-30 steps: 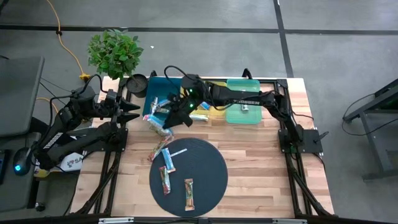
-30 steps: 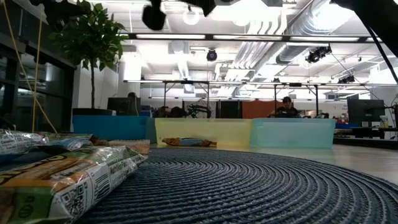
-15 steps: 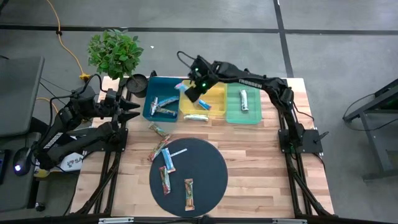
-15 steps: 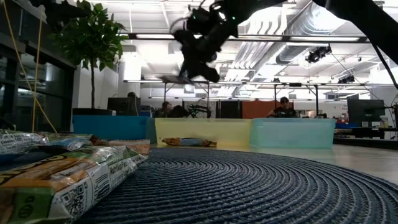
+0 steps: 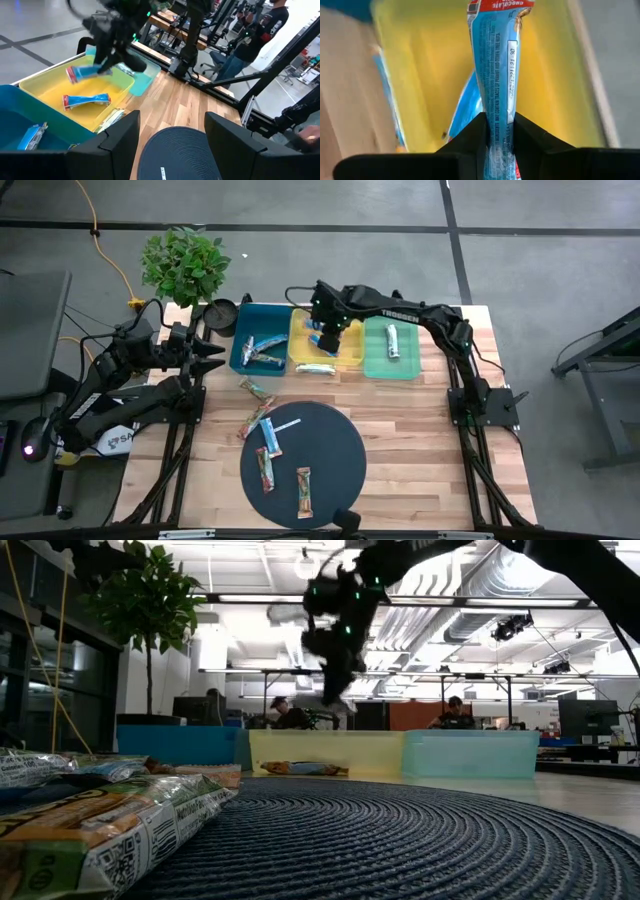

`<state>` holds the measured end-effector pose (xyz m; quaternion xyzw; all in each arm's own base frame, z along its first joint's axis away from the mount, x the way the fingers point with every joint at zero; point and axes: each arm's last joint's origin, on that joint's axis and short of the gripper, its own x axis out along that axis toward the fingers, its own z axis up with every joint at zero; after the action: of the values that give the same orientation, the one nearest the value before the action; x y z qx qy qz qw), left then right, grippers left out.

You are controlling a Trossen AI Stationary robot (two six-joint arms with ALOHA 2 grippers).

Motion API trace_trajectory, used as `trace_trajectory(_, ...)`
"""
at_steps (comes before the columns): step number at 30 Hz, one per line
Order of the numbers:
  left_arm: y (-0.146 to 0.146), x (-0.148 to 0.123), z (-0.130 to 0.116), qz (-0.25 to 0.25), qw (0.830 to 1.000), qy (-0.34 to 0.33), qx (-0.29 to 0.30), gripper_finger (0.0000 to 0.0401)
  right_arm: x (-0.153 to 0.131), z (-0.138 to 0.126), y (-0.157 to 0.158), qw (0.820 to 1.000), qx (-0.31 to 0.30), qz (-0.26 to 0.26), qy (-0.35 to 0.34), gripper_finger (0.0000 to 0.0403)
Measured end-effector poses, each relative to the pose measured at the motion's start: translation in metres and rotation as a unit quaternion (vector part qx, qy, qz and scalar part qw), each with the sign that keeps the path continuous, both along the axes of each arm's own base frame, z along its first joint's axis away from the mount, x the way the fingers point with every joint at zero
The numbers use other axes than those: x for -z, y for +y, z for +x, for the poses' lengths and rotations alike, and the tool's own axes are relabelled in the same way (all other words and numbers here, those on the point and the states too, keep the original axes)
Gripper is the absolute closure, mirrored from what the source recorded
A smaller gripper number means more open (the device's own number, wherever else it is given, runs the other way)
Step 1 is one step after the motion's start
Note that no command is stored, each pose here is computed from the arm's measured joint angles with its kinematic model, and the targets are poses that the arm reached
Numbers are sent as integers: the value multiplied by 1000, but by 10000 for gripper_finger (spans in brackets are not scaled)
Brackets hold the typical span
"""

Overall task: Pick and place Granola Bars by type
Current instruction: Put the red granola bar into the yellow bin, then put the yellow granola bar into the green bin

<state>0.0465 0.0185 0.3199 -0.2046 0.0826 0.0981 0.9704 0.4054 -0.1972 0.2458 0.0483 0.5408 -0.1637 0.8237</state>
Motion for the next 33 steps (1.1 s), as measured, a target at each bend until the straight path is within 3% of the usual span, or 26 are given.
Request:
trace_trajectory(6, 0, 0, 0, 0, 1000, 0, 0, 183, 46, -13, -6, 998, 42, 29, 22, 332)
trace_trajectory(12, 0, 0, 0, 0, 1000, 0, 0, 183, 67, -20, -3, 997, 41, 52, 37, 332)
trace_trajectory(21, 0, 1, 0, -5, 1000, 3, 0, 183, 69, -26, -13, 995, 57, 82, 18, 321)
trace_trajectory(33, 0, 1, 0, -4, 1000, 3, 0, 183, 59, -31, -30, 989, 104, 102, -8, 233)
